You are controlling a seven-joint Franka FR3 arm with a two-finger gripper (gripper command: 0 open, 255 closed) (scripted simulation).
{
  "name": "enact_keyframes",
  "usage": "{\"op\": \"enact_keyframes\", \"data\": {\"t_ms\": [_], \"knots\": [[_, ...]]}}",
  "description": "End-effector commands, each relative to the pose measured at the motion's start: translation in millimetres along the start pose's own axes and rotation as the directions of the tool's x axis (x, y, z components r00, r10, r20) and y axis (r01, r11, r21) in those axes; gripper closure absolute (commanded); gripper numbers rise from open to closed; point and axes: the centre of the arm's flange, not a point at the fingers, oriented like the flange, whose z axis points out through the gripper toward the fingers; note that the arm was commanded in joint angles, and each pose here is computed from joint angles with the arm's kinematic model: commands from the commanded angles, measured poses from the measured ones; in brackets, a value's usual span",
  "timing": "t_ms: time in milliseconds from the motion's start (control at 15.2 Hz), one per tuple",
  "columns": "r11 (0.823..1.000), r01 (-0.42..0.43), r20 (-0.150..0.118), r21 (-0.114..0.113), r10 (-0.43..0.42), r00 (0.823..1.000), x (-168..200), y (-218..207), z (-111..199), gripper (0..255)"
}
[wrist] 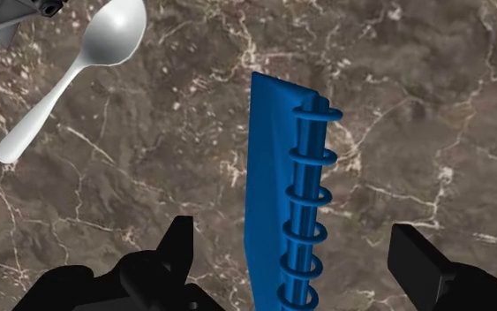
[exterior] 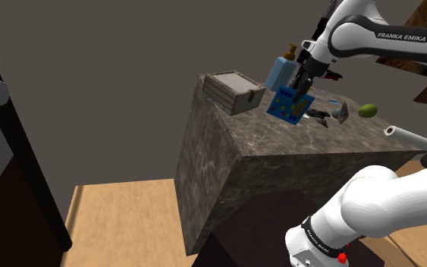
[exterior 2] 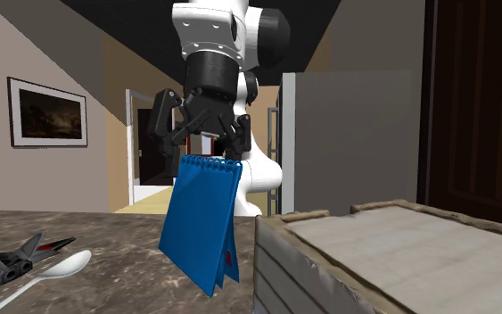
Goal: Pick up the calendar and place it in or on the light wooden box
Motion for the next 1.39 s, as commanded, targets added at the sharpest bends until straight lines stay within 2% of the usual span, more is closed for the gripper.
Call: {"op": "enact_keyframes", "data": {"t_ms": [0,264,330,924,1320], "knots": [[1.000,0.000,0.000,0.000,0.000,1.000,0,0,1,0],[1.000,0.000,0.000,0.000,0.000,1.000,0,0,1,0],[1.000,0.000,0.000,0.000,0.000,1.000,0,0,1,255],[1.000,0.000,0.000,0.000,0.000,1.000,0,0,1,255],[1.000,0.000,0.000,0.000,0.000,1.000,1,4,-31,255]]}}
